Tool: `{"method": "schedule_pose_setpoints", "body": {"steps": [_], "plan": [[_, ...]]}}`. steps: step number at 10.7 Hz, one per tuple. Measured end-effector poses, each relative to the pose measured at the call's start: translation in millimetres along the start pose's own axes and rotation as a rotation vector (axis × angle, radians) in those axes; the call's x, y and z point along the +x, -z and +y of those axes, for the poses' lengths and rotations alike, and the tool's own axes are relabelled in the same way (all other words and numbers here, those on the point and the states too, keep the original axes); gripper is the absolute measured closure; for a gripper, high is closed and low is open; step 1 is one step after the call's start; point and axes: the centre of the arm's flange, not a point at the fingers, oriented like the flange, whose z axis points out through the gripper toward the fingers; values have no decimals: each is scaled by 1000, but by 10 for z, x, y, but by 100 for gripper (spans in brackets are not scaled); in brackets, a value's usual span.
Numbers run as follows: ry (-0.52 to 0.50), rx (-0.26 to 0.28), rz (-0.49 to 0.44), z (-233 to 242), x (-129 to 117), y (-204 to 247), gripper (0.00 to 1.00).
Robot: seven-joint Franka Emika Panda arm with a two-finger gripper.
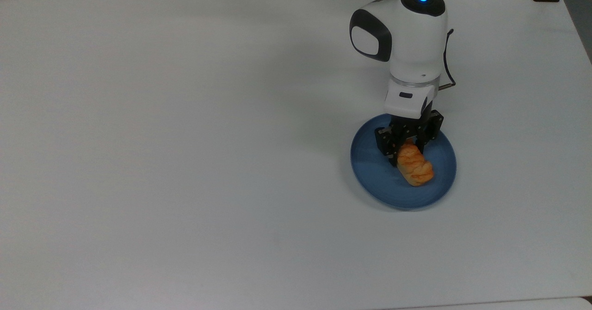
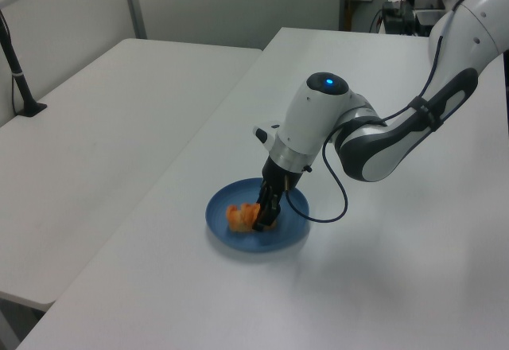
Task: Put the bread on the table
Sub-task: 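Close the gripper on the orange bread roll, then lift the bread roll off the plate and carry it away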
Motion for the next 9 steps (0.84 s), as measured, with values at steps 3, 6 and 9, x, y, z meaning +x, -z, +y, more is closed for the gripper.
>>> {"method": "schedule_pose_setpoints", "body": {"steps": [3, 6, 9], "plan": [[-7, 1, 6, -4, 24, 21, 65], [-13, 1, 16, 0, 65, 60, 70], [-17, -9, 56, 34, 229, 401, 69]]}}
